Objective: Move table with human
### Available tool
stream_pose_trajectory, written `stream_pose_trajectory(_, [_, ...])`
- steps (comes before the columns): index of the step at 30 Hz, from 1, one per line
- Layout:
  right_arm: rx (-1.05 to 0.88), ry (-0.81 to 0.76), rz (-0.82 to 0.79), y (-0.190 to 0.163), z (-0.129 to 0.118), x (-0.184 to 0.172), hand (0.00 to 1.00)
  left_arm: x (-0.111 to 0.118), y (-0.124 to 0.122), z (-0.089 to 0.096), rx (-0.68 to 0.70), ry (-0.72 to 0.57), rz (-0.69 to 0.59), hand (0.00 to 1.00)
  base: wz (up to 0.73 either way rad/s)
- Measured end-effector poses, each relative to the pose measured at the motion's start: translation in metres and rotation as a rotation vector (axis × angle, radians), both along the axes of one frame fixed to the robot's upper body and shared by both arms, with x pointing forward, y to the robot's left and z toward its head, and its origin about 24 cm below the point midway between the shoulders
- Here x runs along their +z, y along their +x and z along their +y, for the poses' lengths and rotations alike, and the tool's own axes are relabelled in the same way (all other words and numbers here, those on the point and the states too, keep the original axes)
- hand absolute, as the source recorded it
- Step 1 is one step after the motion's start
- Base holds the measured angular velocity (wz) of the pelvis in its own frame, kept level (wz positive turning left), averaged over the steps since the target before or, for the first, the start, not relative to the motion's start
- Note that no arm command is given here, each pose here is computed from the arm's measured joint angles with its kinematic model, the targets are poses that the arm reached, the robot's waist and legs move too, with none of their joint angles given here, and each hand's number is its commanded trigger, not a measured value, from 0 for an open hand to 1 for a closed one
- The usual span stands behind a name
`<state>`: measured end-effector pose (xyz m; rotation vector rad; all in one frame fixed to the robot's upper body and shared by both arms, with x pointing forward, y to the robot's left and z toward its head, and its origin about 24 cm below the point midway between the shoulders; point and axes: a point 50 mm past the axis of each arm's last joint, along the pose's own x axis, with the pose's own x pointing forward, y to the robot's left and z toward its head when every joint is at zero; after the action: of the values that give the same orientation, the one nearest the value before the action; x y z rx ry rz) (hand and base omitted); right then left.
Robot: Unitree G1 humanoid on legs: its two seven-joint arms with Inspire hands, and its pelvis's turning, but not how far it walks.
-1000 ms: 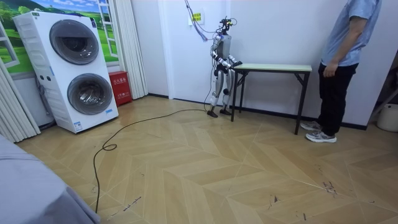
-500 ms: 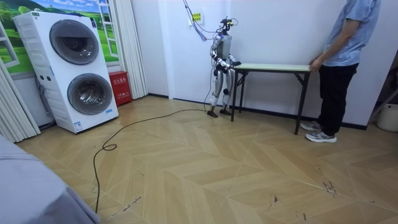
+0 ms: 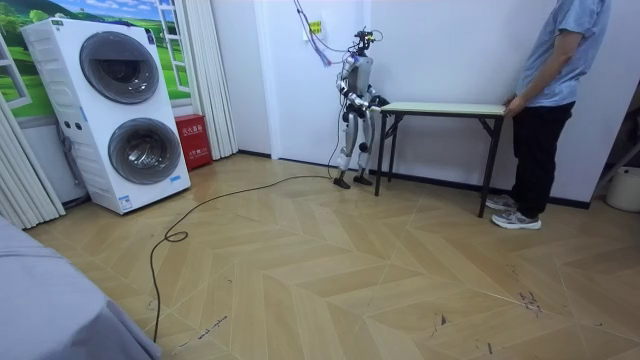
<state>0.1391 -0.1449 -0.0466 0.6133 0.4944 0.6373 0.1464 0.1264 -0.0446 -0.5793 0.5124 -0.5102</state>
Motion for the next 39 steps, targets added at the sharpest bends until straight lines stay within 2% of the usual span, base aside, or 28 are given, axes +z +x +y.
stream_pose_trajectory(5, [0.082,-0.079,-0.028,-0.003,-0.008,0.000,0.00,-0.002,-0.006,0.007,-0.093,0.065,-0.021,0.00,-0.01])
stream_pose_trajectory(11, [0.136,-0.065,-0.017,-0.008,-0.011,-0.003,0.00,-0.014,-0.010,0.013,-0.139,0.079,0.014,0.00,0.00])
stream_pose_trajectory(16, [0.157,-0.066,0.081,-0.022,-0.013,-0.021,0.00,-0.030,-0.020,0.021,-0.131,0.119,0.092,0.00,0.01])
stream_pose_trajectory(19, [0.131,-0.133,0.175,-0.035,-0.023,-0.038,0.00,-0.044,-0.031,0.029,-0.114,0.164,0.164,0.00,0.01])
stream_pose_trajectory(23, [-0.001,-0.263,0.367,-0.059,-0.042,-0.069,0.00,-0.063,-0.046,0.041,-0.022,0.229,0.274,0.00,0.05])
stream_pose_trajectory(25, [-0.100,-0.295,0.412,-0.063,-0.049,-0.076,0.00,-0.069,-0.050,0.047,0.039,0.242,0.300,0.00,-0.02])
stream_pose_trajectory(30, [-0.317,-0.454,0.625,-0.091,-0.074,-0.100,0.00,-0.088,-0.062,0.059,0.263,0.266,0.407,0.00,-0.05])
stream_pose_trajectory(32, [-0.357,-0.494,0.695,-0.104,-0.077,-0.106,0.00,-0.096,-0.071,0.066,0.330,0.292,0.467,0.00,-0.15])
stream_pose_trajectory(35, [-0.467,-0.523,0.797,-0.120,-0.080,-0.113,0.00,-0.108,-0.099,0.077,0.411,0.361,0.604,0.00,-0.13])
stream_pose_trajectory(39, [-0.601,-0.499,0.905,-0.134,-0.075,-0.119,0.00,-0.116,-0.121,0.085,0.553,0.394,0.727,0.00,-0.04])
